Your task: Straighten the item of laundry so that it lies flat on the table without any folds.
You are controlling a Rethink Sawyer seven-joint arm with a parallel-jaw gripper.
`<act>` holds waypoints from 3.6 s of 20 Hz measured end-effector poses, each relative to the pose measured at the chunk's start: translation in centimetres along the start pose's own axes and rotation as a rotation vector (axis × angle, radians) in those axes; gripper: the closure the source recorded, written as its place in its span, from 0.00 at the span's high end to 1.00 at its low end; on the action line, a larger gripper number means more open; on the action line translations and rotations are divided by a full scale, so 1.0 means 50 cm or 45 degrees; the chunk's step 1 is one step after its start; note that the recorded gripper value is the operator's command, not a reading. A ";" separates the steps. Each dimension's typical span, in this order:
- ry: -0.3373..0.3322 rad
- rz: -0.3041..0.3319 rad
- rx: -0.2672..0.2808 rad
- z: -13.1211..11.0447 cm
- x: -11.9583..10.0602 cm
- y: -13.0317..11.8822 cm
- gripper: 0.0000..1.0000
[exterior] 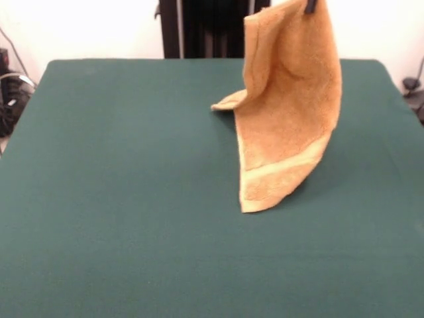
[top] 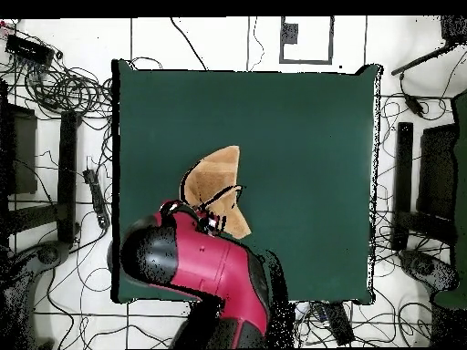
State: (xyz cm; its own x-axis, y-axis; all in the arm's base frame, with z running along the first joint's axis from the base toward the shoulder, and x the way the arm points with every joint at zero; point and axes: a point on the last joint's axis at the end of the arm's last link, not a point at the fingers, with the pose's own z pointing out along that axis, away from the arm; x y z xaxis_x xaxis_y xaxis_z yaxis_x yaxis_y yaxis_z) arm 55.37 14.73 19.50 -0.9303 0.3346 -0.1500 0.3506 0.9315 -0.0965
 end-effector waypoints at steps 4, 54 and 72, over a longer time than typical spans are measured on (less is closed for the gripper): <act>0.010 0.070 -0.049 0.004 0.012 -0.012 0.00; -0.138 -0.170 0.092 0.098 -0.354 -0.240 1.00; -0.068 -0.236 0.106 -0.045 -0.313 -0.162 1.00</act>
State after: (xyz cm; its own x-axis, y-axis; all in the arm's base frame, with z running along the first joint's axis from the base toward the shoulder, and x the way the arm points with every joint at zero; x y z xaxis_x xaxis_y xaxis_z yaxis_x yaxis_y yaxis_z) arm 66.83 2.27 24.85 -0.9735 0.1484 -0.1742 0.1837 0.9607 -0.2083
